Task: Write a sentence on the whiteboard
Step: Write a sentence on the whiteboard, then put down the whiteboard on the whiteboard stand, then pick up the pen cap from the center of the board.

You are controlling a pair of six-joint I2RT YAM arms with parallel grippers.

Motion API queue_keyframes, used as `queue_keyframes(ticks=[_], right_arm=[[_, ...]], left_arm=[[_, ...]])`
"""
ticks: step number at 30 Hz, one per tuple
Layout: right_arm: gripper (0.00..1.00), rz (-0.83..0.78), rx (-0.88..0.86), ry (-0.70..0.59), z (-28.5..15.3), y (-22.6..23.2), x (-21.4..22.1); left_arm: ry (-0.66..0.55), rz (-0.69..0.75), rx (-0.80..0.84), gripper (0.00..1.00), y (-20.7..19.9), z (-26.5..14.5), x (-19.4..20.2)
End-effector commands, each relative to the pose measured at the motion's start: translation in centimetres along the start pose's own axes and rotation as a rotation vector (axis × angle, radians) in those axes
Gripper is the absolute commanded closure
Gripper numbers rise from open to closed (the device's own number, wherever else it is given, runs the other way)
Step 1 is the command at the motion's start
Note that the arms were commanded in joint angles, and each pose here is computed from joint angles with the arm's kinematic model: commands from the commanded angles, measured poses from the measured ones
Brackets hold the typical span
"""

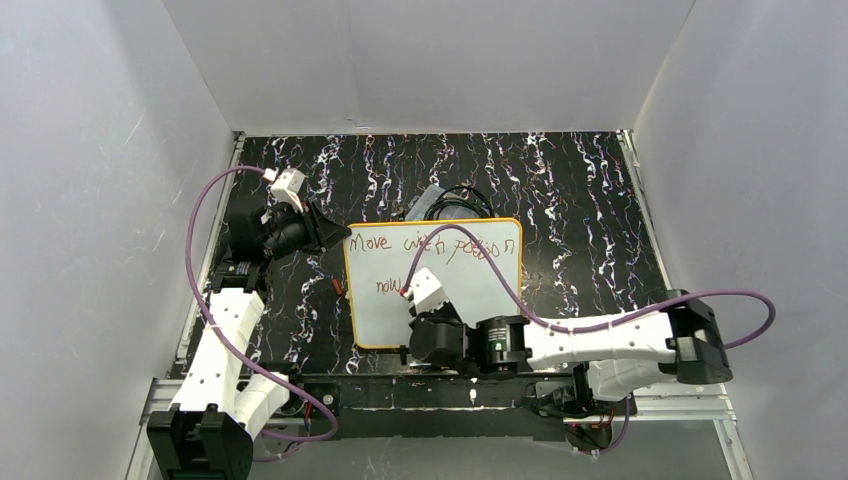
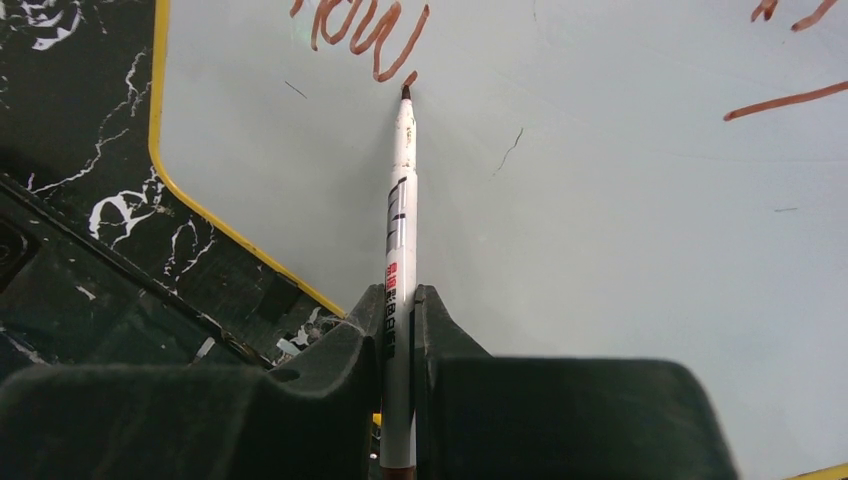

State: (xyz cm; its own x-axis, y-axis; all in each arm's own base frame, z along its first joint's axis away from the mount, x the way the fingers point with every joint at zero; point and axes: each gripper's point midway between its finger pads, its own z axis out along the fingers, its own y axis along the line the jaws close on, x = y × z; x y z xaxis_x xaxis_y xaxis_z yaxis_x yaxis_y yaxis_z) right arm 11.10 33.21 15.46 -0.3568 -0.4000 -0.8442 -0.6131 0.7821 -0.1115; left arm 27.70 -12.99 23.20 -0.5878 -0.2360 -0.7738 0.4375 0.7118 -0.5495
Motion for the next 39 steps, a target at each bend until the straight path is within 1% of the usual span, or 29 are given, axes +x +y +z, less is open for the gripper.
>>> queue_keyframes(ticks=[1, 2, 5, 6, 8, 10, 12, 19, 21, 23, 25, 26, 29, 34, 39], right_arm=[[0.99, 0.066, -0.086, -0.125, -1.6, 0.0, -3.2], [0.99, 0.079, -0.1, -0.152, -1.9, -0.1, -3.7], [0.99, 0.105, -0.118, -0.222, -2.9, -0.8, -5.3], [0.99, 0.105, -0.113, -0.238, -3.2, -1.1, -5.8], [0.99, 0.079, -0.084, -0.25, -3.5, -1.8, -6.5], [0.99, 0.055, -0.031, -0.255, -3.7, -2.8, -7.2], [0.99, 0.033, -0.008, -0.271, -4.0, -3.3, -8.2], [0.99, 0.048, 0.026, -0.356, -4.9, -6.0, -12.2], [0.99, 0.06, 0.036, -0.383, -5.1, -7.1, -13.3], [0.99, 0.067, 0.053, -0.402, -5.2, -8.4, -14.4], [0.99, 0.076, 0.074, -0.423, -5.4, -9.8, -15.6], [0.99, 0.079, 0.09, -0.431, -5.4, -10.8, -16.2], [0.99, 0.087, 0.133, -0.458, -5.8, -12.8, -17.8], [0.99, 0.111, 0.152, -0.519, -6.9, -14.8, -19.2], [0.99, 0.146, 0.119, -0.582, -8.6, -15.5, -19.5]], left_arm=[[0.004, 0.011, 0.026, 0.77, -0.9, -0.4, -0.2], [0.004, 0.012, 0.023, 0.73, -0.9, -0.4, -0.2], [-0.012, 0.031, 0.008, 0.54, -0.9, -0.7, -0.6], [-0.018, 0.036, 0.002, 0.47, -0.9, -0.8, -0.7], [-0.031, 0.039, -0.007, 0.37, -1.1, -1.1, -1.1], [-0.049, 0.046, -0.009, 0.3, -1.8, -1.7, -1.9], [-0.067, 0.053, -0.023, 0.26, -2.4, -2.4, -2.8], [-0.109, 0.058, -0.084, 0.2, -4.3, -5.2, -5.0], [-0.119, 0.034, -0.164, 0.19, -3.4, -5.9, -4.9], [-0.116, -0.027, -0.273, 0.18, -1.5, -6.3, -4.2], [-0.099, -0.119, -0.417, 0.19, 1.3, -6.7, -2.5], [-0.076, -0.165, -0.482, 0.19, 2.9, -6.7, -0.9], [-0.055, -0.235, -0.606, 0.2, 5.8, -7.1, 2.0], [-0.011, -0.367, -0.717, 0.26, 9.0, -6.4, 6.2], [0.078, -0.46, -0.75, 0.39, 11.0, -4.8, 9.8]])
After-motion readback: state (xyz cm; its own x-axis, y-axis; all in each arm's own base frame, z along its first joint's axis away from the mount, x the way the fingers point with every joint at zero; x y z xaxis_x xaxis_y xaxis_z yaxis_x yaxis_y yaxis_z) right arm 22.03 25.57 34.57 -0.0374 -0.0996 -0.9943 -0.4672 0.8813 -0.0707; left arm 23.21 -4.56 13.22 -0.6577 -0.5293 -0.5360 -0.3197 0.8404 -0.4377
